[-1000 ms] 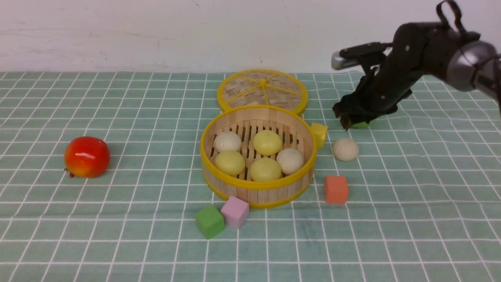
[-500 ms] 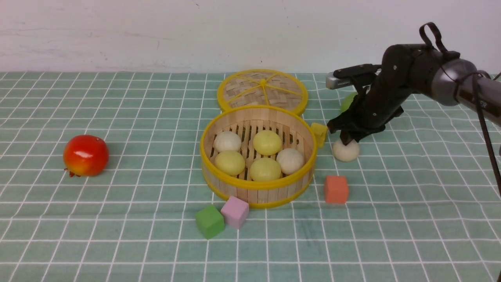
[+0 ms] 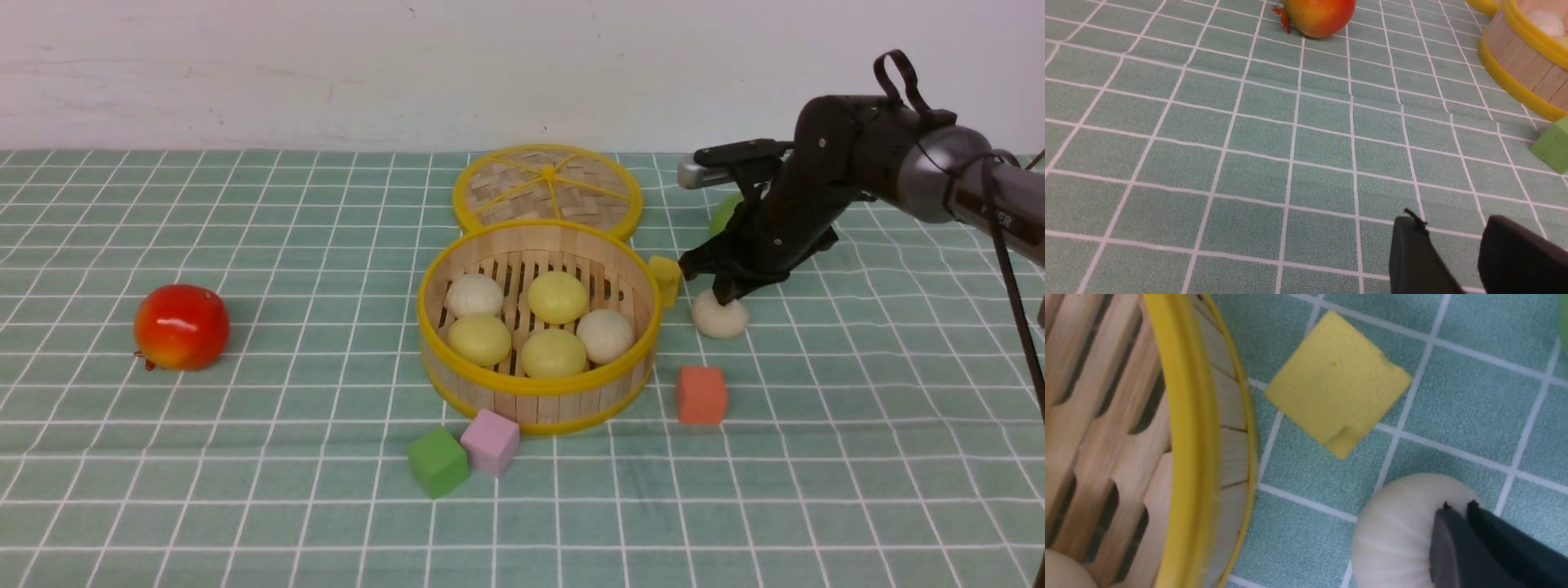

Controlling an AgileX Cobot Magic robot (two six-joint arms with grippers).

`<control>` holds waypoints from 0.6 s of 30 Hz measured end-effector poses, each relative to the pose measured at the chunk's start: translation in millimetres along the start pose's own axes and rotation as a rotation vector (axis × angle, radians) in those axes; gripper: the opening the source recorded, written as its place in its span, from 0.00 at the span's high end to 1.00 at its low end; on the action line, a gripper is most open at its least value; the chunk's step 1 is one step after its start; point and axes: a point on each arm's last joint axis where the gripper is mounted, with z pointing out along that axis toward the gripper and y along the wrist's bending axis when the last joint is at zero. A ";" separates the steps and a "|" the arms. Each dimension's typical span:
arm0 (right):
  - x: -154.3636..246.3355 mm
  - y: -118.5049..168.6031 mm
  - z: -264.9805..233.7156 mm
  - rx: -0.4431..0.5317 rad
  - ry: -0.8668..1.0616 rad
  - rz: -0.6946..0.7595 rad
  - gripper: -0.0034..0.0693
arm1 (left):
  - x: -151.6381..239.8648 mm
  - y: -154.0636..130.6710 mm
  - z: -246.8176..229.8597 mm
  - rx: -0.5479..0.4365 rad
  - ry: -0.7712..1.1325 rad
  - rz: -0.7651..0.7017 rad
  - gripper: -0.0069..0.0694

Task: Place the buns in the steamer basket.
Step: Use the right arm to grab a steamed stuffed bun, then use the right arm to put the steamed stuffed bun into the steamer

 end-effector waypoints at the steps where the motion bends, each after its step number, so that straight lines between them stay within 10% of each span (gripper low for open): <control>1: 0.0 0.0 0.0 0.000 0.000 0.000 0.95 | 0.0 0.0 0.0 0.000 0.000 0.000 0.60; 18: -32.3 21.3 -78.3 -0.151 -0.176 0.064 0.95 | 0.0 0.0 0.0 0.000 0.000 0.000 0.60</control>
